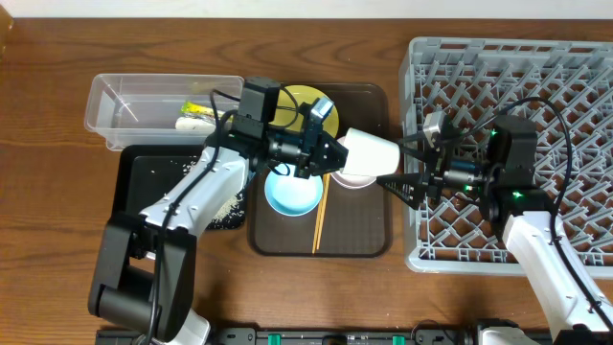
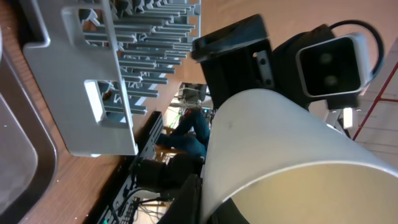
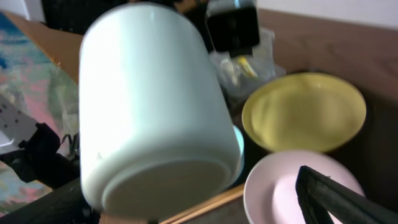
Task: Sort waste into correct bins and load items into the dishwasher rack
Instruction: 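Hand the white cup from the left gripper to the right gripper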
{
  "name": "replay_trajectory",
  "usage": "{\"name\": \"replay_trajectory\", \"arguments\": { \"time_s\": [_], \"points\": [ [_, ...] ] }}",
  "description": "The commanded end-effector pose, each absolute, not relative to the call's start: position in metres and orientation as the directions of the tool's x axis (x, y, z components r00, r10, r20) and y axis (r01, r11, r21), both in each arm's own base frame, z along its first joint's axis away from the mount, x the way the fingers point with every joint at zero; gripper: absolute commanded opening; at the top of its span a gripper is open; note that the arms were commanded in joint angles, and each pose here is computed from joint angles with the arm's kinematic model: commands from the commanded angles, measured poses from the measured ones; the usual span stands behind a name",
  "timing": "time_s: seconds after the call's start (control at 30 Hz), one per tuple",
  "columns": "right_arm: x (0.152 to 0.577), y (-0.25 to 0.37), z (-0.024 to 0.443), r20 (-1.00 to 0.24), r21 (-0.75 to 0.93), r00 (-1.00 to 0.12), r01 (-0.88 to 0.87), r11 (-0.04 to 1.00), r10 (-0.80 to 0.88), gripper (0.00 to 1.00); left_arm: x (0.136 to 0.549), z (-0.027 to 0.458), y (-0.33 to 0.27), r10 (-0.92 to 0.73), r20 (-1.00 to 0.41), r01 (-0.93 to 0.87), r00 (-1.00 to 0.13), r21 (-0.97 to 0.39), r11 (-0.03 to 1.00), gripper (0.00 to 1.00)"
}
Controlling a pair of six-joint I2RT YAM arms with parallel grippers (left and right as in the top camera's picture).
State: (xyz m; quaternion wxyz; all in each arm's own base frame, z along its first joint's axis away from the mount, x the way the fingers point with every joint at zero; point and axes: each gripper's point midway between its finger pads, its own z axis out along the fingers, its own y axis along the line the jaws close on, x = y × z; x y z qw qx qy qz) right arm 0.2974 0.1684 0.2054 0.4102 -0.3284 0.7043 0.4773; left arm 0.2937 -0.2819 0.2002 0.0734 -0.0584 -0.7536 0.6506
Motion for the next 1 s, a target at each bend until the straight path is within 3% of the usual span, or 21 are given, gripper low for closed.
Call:
{"name": "replay_trajectory", "arguments": {
  "time_s": [0.0,0.5,0.83,0.9,0.97],
  "points": [
    [0.290,0.176,0.222,-0.900,0.410,-0.434,-0.879,0.243,-0.050,0.93,0.286,0.207,-0.287,0.225,0.029,-0.002,-0.974,-0.993,0.121,0.06],
    [0.280,0.192,0.232,-0.929,0.351,-0.364,-0.922,0.163,-0.062,0.63,0.284,0.206,-0.289,0.231,0.029,-0.001,-0.973,-0.992,0.123,0.06],
    [0.280,0.193,0.232,-0.930,0.348,-0.362,-0.923,0.164,-0.064,0.50,0.284,0.206,-0.289,0.230,0.032,-0.003,-0.973,-0.992,0.124,0.07],
    [0.281,0.193,0.231,-0.928,0.351,-0.366,-0.920,0.171,-0.065,0.47,0.285,0.206,-0.289,0.228,0.011,0.018,-0.973,-0.992,0.123,0.13],
    [0.284,0.192,0.229,-0.923,0.363,-0.381,-0.912,0.193,-0.065,0.44,0.288,0.203,-0.290,0.219,-0.052,0.082,-0.974,-0.989,0.126,0.29]
  ]
}}
